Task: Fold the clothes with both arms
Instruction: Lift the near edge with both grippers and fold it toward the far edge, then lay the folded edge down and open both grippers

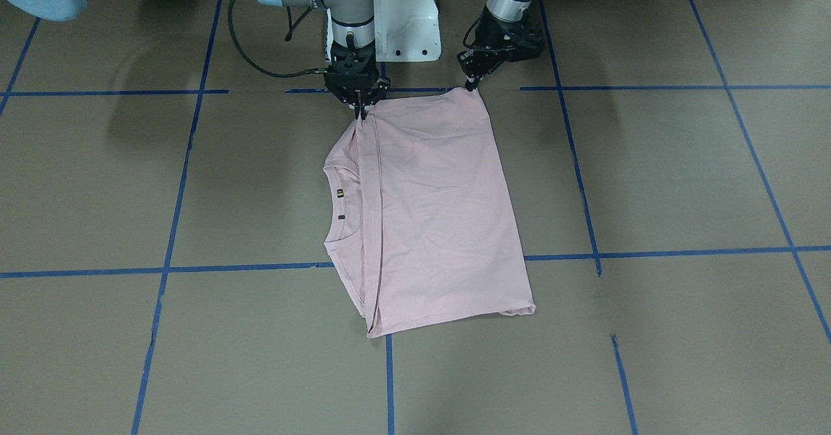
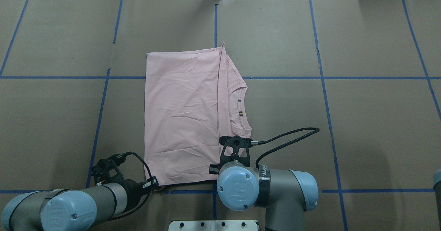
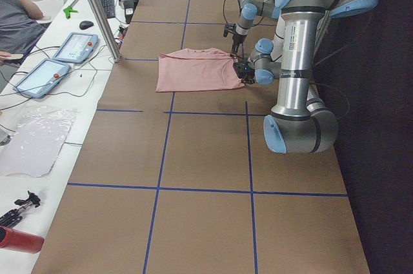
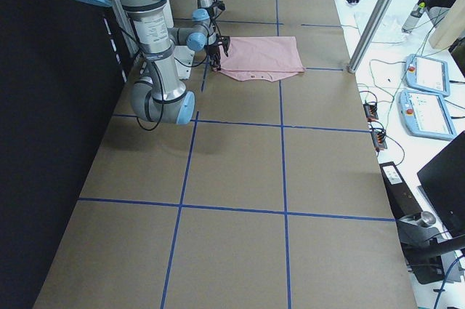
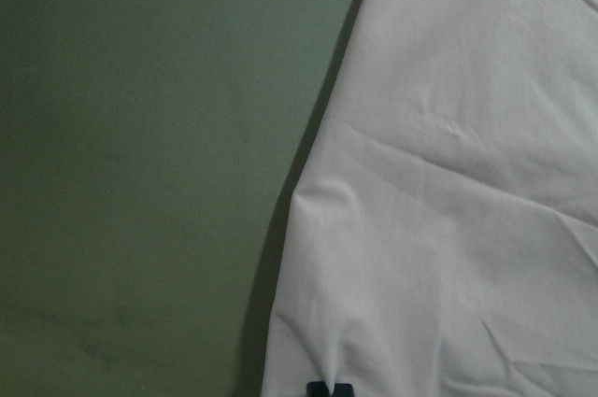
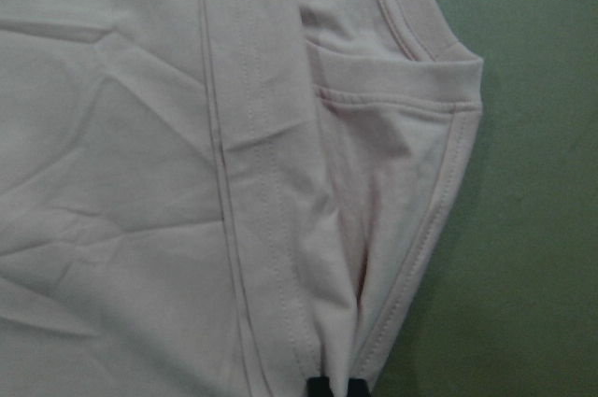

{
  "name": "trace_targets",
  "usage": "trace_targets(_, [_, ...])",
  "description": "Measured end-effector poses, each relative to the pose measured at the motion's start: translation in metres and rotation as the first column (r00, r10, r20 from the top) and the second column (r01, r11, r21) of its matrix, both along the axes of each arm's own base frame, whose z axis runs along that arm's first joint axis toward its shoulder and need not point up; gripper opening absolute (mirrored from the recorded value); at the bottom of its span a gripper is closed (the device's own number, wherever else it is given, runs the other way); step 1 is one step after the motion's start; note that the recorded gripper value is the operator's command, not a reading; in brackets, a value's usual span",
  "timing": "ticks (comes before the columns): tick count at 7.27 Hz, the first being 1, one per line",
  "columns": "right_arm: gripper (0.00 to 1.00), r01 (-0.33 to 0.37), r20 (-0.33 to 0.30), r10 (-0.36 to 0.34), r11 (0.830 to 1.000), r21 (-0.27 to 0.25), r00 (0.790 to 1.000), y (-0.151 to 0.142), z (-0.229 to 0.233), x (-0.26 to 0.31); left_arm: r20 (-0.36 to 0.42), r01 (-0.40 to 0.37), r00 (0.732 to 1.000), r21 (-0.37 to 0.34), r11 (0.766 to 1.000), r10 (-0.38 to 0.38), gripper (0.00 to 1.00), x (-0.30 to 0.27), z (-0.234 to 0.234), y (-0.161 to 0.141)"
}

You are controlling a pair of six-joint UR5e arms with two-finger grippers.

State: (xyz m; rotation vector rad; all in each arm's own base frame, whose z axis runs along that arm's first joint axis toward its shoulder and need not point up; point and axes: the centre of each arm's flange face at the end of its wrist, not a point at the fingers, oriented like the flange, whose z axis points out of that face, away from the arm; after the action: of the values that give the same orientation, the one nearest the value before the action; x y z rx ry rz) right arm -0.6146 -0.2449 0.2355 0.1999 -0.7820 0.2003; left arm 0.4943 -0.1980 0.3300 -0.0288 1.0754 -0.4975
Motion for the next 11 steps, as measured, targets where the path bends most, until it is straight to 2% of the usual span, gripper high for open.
trace_targets(2, [0.0, -0.004, 0.041, 0.004, 1.0, 0.006, 0.999, 0.001, -0.019, 0.043, -0.026, -0.06, 0.998, 0.063, 0.996, 0.062, 0.0, -0.032, -0.044, -0.001])
trace_targets(5, [0.0, 0.011, 0.074, -0.011, 1.0, -0.003, 0.997, 0.021, -0.085, 0.156, -0.064, -0.147, 0.986, 0.075, 0.986, 0.152, 0.0, -0.118, -0.163, -0.012])
trace_targets(6, [0.0, 0.023, 0.074, -0.022, 1.0, -0.011, 0.997, 0.026, -0.092, 0.176, -0.059, -0.164, 0.984, 0.075, 0.984, 0.168, 0.0, -0.135, -0.194, -0.014])
trace_targets(7, [0.0, 0.023, 0.061, -0.023, 1.0, -0.012, 0.998, 0.023, -0.093, 0.176, -0.033, -0.171, 0.984, 0.08, 0.982, 0.174, 0.0, -0.135, -0.203, -0.018])
trace_targets(9, [0.0, -0.012, 0.047, 0.012, 1.0, 0.01, 0.999, -0.015, -0.093, 0.146, 0.074, -0.173, 0.983, 0.097, 0.98, 0.166, 0.0, -0.107, -0.188, -0.047])
trace_targets(11, [0.0, -0.059, 0.044, 0.057, 0.998, 0.037, 0.997, -0.075, -0.083, 0.118, 0.155, -0.156, 0.978, 0.112, 0.981, 0.138, 0.0, -0.077, -0.161, -0.087])
